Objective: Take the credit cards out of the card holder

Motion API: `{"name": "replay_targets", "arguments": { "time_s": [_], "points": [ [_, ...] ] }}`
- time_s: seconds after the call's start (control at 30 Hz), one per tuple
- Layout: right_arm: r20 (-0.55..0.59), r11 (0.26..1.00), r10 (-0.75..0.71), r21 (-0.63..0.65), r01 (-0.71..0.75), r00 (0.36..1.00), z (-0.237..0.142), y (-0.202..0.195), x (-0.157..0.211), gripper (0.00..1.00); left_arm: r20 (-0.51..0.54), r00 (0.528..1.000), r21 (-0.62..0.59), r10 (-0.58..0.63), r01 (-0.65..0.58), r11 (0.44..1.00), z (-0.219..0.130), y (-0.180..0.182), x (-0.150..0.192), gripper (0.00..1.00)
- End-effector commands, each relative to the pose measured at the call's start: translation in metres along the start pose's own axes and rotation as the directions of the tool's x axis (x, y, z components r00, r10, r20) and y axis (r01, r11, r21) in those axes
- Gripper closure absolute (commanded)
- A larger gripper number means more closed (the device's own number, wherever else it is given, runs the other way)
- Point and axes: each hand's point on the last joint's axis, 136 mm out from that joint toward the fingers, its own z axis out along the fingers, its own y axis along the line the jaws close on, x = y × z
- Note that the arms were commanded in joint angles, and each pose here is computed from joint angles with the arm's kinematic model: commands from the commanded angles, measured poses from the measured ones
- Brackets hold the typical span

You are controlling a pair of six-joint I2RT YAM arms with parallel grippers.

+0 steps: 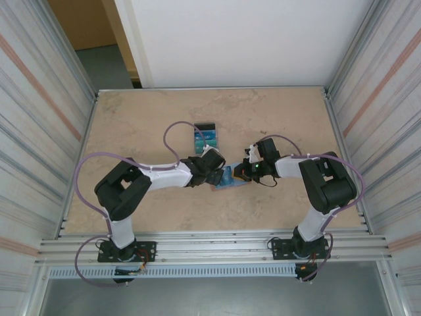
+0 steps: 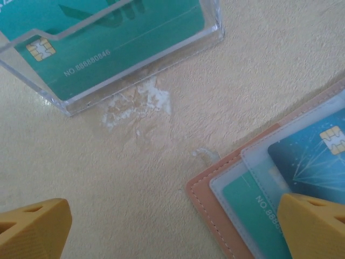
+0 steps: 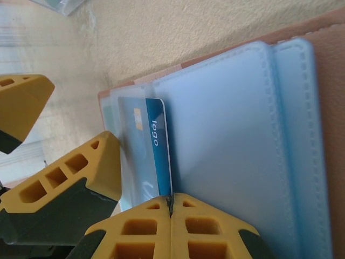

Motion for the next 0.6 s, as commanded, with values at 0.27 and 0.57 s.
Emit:
{"name": "replay_targets", "arguments": {
  "time_s": [0.27, 0.57],
  "points": [
    [0.037, 0.998, -0.030, 0.064, 0.028, 0.999, -0.013, 0.004, -0.006, 1.00, -0.081, 0.995, -0.024, 0.051, -0.053, 0.998, 0.012, 0.004, 0.031, 0.01],
    [0.018, 0.999, -0.017, -0.042, 0.018, 1.000, -0.006, 0.020, -0.008, 0.93, -0.119, 0.990, -0.044, 0.074, -0.080, 0.996, 0.019, 0.005, 0.041, 0.01]
  ]
}}
